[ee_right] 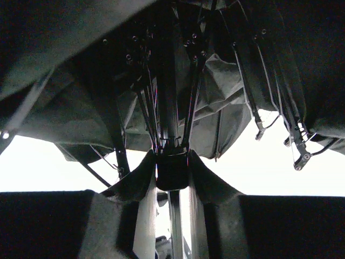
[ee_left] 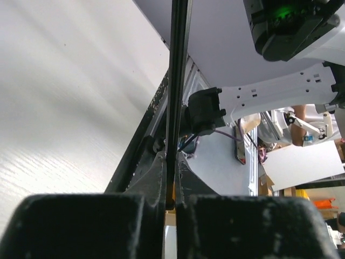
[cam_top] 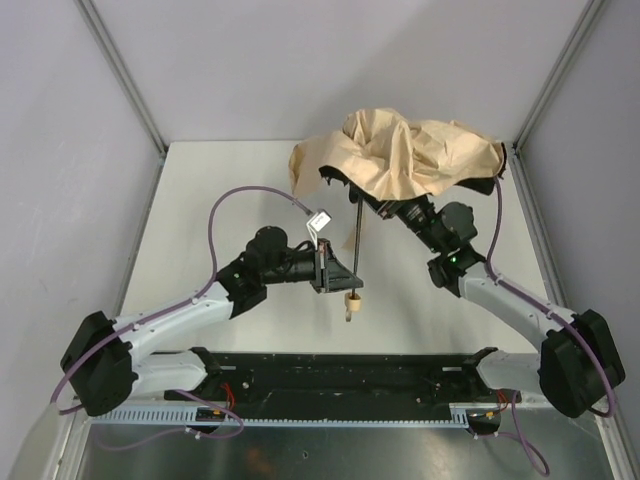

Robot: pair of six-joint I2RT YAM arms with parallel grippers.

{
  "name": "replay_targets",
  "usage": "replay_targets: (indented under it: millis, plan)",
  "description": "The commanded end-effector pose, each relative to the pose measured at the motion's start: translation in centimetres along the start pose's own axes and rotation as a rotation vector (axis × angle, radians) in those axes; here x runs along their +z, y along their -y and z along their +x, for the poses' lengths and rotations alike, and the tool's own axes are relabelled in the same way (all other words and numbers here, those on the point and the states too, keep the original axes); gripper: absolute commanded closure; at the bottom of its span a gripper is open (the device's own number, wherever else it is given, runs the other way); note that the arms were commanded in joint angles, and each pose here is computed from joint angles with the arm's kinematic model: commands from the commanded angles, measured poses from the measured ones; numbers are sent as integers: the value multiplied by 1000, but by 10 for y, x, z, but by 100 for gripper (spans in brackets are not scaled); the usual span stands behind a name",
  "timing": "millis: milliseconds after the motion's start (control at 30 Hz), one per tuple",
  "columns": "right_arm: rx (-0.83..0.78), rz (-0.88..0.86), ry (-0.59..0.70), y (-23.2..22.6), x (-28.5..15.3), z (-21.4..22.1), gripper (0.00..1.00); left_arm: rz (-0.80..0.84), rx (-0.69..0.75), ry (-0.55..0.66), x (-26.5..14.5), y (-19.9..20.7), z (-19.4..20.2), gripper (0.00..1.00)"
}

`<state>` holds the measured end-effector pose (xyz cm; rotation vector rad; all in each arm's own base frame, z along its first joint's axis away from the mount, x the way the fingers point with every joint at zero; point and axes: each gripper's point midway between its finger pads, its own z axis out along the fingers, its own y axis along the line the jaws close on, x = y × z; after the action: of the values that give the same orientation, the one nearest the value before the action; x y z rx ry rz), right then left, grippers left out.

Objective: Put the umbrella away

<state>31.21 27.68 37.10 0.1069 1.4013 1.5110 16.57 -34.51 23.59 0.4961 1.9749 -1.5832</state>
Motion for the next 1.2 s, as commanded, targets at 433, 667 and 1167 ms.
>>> replay_targets:
  millis: [433,667,1167]
  plan:
    - [61,-130,-137,-10,-32,58,100,-9,144,297,-28,34,-74,90]
    - [-113,-211,-145,11,-27,7,100,-39,87,216,-50,-2,1,36]
    - [-446,-599,-391,-23,-72,26,100,-41,363,513,-136,128,-132,1]
